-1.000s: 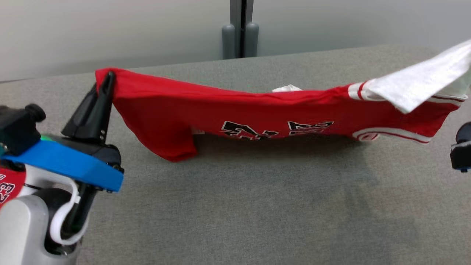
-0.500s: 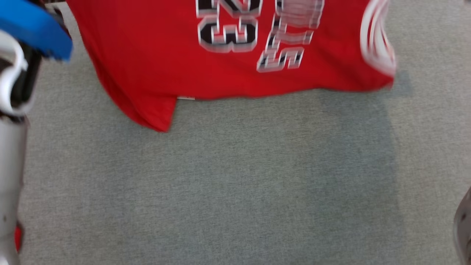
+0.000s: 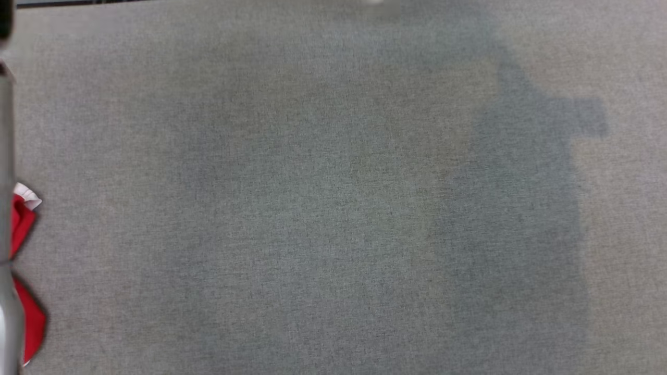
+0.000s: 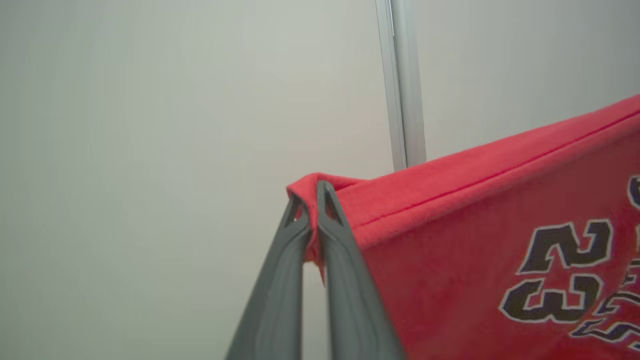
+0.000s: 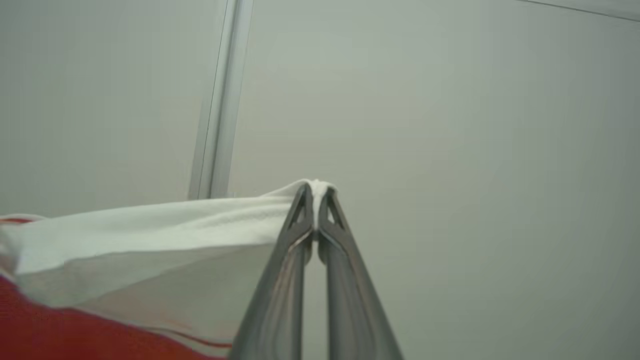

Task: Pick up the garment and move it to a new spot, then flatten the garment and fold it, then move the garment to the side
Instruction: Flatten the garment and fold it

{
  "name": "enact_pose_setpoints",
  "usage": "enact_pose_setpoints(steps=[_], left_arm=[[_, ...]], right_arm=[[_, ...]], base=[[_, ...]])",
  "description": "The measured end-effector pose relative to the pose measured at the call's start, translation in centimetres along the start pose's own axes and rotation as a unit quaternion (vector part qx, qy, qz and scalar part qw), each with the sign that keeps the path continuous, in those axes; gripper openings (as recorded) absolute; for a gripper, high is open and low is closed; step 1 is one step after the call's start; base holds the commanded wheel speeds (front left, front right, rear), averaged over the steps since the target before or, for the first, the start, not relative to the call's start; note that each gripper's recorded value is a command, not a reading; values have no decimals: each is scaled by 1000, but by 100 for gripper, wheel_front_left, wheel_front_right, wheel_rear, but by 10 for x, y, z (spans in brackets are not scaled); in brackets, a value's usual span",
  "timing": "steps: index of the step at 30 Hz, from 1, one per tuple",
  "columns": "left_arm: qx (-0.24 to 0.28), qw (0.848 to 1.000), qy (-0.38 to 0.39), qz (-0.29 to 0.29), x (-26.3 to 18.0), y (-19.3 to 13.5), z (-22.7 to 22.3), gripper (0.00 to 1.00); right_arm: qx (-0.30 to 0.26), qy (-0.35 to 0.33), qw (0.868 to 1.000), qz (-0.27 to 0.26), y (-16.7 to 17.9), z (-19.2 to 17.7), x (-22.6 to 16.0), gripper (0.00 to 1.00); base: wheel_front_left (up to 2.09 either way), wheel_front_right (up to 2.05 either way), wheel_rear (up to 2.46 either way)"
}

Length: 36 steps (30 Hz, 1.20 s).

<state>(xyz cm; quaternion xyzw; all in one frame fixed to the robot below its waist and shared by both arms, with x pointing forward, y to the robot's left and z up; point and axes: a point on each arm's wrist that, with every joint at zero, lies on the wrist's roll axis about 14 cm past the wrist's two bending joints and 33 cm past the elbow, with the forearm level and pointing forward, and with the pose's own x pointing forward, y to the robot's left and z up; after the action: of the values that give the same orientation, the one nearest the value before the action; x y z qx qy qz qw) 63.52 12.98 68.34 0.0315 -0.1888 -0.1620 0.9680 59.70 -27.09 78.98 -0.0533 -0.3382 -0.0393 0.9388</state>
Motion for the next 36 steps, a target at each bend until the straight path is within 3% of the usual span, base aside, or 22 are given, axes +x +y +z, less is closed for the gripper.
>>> enact_pose_setpoints(steps=[4,9,14,18,24,32,36], left_arm=[[-9,999,43,-5,-20,-9,-56,0],[-46,991,127,9,-77,-26,-133,0],[-96,976,190,54,-147,-37,-169,0],[-127,958,246,75,-212,-52,-185,0],[-155,934,304,108,-282,-68,-181,0],[-171,901,375,138,-351,-86,-163,0],[-189,876,421,142,-383,-102,-158,0]], right_arm=[[-14,71,997,3,-3,-64,-35,0],[3,182,983,8,4,-139,-115,0],[36,306,951,-4,9,-170,-210,0],[67,398,915,-14,20,-167,-282,0],[78,508,858,-22,26,-140,-358,0],[73,577,813,-34,16,-105,-407,0],[91,610,786,-34,18,-100,-431,0]], base=[[0,0,0],[0,0,0],[0,0,0],[0,0,0],[0,0,0],[0,0,0],[0,0,0]])
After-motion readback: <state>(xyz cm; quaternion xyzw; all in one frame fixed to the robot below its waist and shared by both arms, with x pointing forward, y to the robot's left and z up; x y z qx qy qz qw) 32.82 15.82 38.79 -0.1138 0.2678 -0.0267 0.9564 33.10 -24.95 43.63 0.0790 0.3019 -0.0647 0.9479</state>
